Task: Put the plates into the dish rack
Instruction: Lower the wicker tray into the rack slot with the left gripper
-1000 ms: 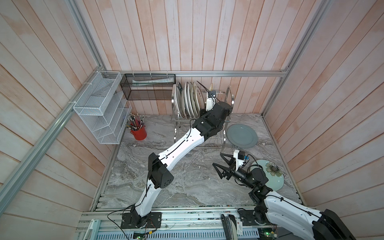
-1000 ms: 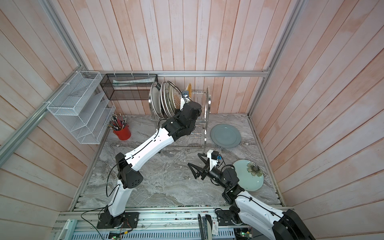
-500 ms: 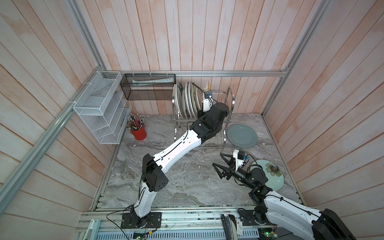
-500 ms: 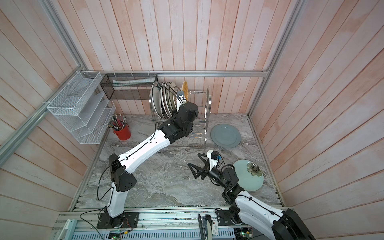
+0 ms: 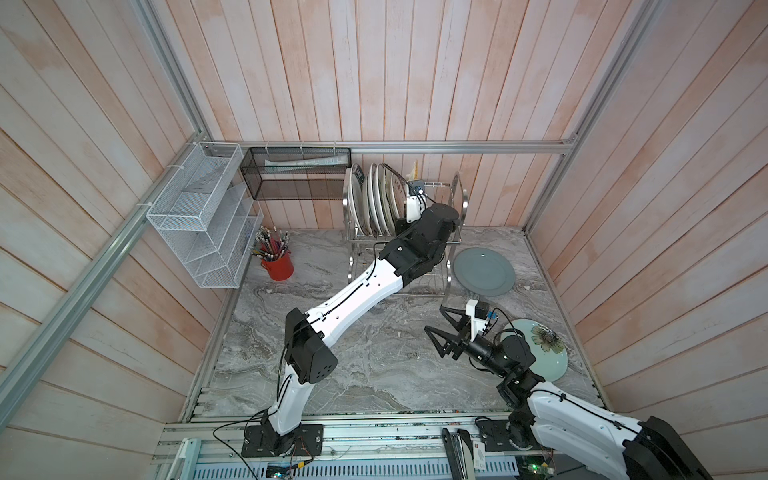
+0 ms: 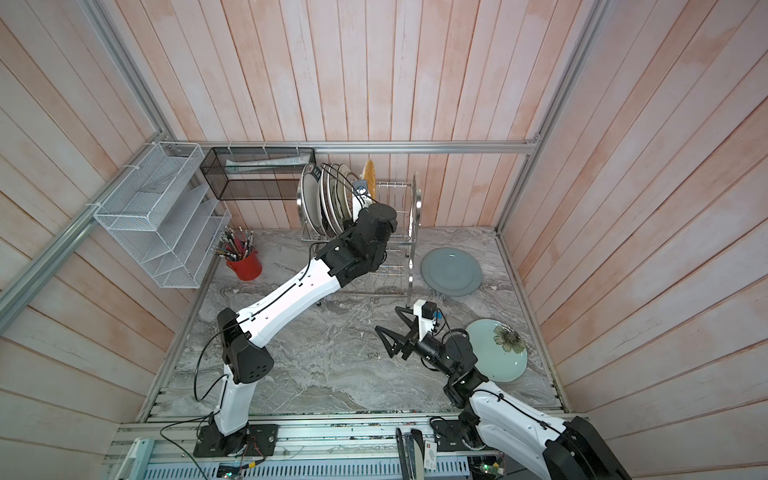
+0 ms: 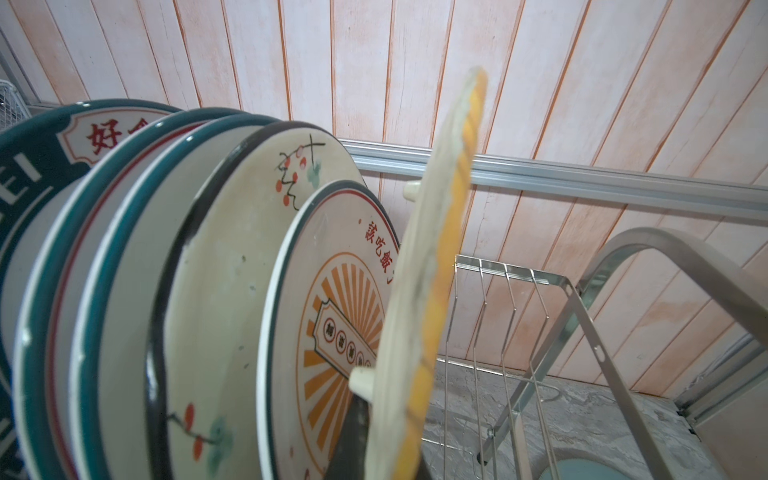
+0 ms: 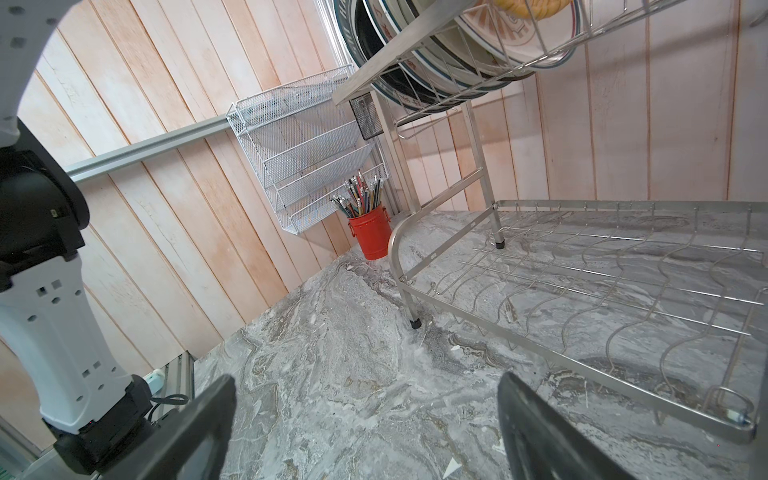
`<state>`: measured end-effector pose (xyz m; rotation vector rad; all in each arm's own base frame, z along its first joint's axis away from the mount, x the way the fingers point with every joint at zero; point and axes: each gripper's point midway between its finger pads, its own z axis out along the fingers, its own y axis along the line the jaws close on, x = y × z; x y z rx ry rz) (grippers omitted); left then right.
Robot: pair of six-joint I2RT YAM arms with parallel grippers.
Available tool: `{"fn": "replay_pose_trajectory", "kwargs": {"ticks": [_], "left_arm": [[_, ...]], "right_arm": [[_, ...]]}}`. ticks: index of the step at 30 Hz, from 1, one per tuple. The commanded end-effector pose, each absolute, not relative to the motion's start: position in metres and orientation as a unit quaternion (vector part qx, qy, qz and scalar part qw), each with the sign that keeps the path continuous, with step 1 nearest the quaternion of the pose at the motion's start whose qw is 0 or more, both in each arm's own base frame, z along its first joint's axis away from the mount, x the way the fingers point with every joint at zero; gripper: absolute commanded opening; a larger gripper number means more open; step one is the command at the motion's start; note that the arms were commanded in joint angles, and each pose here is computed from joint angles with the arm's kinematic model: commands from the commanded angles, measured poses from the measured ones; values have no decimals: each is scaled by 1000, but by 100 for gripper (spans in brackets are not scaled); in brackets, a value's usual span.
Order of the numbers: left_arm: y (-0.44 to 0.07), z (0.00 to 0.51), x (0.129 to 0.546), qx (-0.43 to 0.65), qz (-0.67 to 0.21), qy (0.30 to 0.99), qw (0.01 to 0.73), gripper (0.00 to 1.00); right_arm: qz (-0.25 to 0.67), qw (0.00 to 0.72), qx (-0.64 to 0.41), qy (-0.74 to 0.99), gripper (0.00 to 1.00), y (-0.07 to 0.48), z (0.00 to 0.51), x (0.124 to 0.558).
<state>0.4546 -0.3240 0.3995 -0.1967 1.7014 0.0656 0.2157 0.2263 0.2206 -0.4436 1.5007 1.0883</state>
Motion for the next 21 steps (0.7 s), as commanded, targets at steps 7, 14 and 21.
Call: {"fn": "replay_pose_trajectory", "kwargs": {"ticks": [7, 14, 21], "left_arm": [[-327, 390, 465, -97, 19, 756, 647, 0], [-336, 383, 470, -86, -3, 763, 640, 0], [-341, 383, 470, -84, -14, 764, 640, 8]], "right_arm": [[472, 589, -187, 629, 98, 227, 232, 215], [473, 587, -187, 630, 98, 227, 232, 216], [472, 588, -187, 630, 98, 227, 232, 215]]}}
